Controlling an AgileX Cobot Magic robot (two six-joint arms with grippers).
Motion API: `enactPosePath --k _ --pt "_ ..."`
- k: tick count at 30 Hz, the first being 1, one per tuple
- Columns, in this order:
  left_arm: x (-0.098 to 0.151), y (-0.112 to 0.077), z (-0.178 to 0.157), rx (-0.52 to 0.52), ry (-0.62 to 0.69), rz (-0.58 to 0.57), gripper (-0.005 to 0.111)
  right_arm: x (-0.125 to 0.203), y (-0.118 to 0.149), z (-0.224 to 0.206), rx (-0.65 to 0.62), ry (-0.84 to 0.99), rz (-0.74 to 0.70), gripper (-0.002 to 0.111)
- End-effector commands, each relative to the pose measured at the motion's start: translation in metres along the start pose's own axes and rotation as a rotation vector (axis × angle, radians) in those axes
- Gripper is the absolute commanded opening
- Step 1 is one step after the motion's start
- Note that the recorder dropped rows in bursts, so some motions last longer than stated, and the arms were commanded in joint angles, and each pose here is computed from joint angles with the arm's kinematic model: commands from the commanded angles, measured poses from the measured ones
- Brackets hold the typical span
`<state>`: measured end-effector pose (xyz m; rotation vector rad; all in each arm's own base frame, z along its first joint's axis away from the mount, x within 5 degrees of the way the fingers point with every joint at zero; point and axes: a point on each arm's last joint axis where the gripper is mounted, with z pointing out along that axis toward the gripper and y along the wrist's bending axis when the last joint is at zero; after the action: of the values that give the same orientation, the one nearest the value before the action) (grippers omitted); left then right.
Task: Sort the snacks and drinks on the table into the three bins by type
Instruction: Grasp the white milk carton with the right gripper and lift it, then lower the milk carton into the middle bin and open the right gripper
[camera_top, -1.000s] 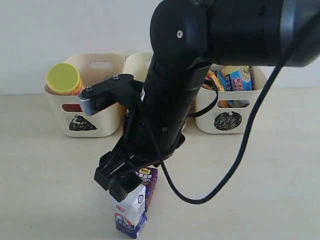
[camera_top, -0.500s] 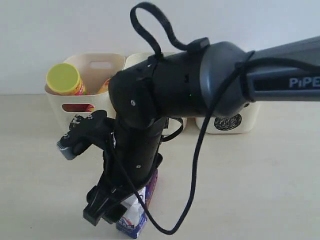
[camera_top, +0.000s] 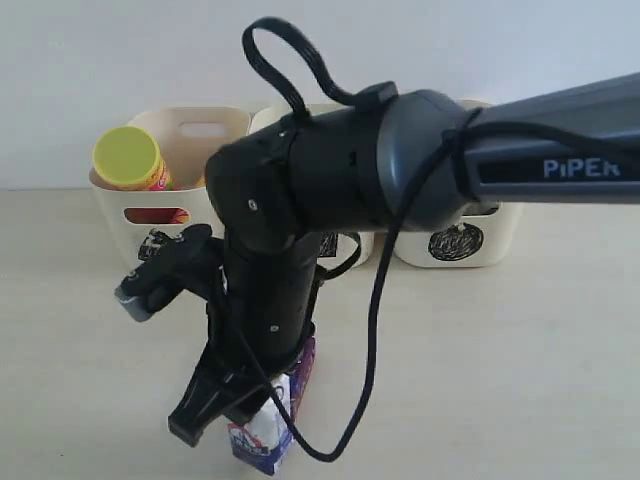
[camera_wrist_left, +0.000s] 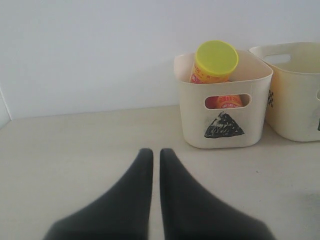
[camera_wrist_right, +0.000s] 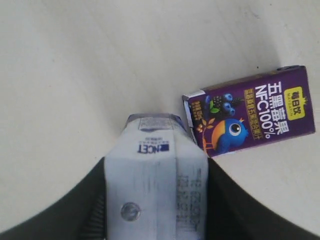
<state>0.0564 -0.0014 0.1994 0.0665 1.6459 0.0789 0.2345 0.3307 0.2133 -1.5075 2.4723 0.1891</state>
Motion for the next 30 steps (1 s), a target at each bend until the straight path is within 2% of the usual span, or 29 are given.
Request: enactPosePath --k 1,10,18,24,30 --pt "0.001 -0.001 0.000 0.011 -0.001 -0.020 0.004 -0.016 -0.002 -0.045 0.019 -0.085 -0.018 0.000" --pt "0.001 -0.001 0.000 0.011 -0.001 -0.020 0.004 -0.041 -0.031 -0.120 0.111 -0.229 0.013 0.000" --pt "0.001 -0.001 0.000 0.011 -0.001 -0.020 0.004 -0.038 -0.101 -0.161 0.238 -0.391 0.197 0.000" --pt "0.001 -0.001 0.000 0.011 -0.001 -0.020 0.004 -0.037 -0.151 -0.170 0.327 -0.592 0.342 0.000" --pt "0.001 -0.001 0.000 0.011 -0.001 -0.020 0.004 -0.044 -0.183 -0.139 0.393 -0.637 0.353 0.000"
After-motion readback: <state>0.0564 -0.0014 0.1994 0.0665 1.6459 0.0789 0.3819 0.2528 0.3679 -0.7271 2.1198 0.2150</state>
